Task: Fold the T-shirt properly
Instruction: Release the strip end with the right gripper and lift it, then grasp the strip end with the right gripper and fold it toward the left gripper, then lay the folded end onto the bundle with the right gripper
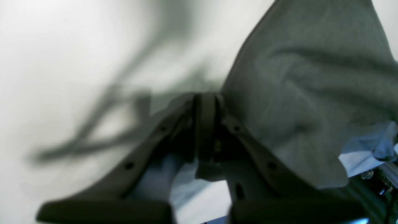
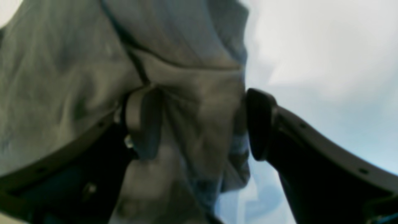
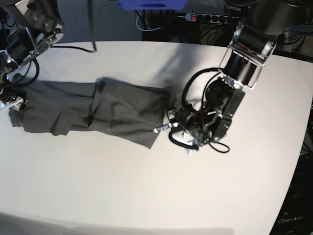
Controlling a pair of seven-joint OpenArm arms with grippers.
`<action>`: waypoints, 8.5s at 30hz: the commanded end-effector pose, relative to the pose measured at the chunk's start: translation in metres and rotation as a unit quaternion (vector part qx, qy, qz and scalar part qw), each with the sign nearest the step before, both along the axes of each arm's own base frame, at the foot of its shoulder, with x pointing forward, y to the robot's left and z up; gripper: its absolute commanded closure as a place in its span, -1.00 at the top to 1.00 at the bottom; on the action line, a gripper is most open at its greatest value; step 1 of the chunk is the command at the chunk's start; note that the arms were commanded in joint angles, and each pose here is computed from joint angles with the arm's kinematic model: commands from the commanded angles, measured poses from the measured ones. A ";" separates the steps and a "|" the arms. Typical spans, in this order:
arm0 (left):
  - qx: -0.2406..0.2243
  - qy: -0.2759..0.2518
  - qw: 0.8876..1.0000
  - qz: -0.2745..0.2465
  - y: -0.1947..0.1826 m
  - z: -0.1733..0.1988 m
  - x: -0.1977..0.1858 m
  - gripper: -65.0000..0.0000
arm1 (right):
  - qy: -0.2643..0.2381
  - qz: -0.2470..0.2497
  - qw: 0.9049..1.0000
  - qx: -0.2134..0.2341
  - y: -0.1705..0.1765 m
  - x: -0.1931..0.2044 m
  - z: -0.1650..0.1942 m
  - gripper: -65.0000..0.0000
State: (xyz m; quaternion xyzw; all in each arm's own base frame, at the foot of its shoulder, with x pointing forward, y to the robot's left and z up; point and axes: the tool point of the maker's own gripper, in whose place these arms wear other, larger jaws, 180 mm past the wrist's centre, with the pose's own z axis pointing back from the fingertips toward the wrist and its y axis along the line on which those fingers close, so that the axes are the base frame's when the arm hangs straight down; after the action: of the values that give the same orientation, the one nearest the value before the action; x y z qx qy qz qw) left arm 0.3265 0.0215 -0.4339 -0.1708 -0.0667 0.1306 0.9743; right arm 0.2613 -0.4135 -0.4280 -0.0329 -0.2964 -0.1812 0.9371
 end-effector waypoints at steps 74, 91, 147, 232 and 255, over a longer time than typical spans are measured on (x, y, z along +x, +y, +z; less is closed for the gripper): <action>0.007 -0.002 1.000 -0.001 0.002 -0.003 -0.003 -0.92 | 0.026 0.214 0.962 -0.167 0.131 -0.005 0.077 -0.98; 0.004 -0.002 1.000 -0.001 0.001 -0.002 -0.003 -0.92 | 0.001 0.278 0.950 -0.145 0.187 0.021 0.075 -0.98; 0.006 -0.007 1.000 -0.001 0.006 0.001 0.000 -0.92 | -0.022 0.468 0.875 -0.118 0.352 0.071 0.114 -0.98; -0.033 -0.021 0.999 -0.001 0.034 0.027 -0.016 -0.92 | -0.022 0.598 0.800 0.024 0.457 0.081 0.088 -0.96; -0.040 -0.034 0.998 0.025 0.050 0.033 -0.018 -0.92 | -0.018 0.611 0.789 0.066 0.479 0.079 0.066 0.32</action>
State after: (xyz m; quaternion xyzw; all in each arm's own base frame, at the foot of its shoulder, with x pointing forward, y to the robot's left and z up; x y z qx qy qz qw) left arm 0.2974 0.0719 -0.4126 -0.2050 -0.0823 0.1552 0.9629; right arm 0.3268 0.0556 -0.3830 0.2112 -0.2251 0.4065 0.8599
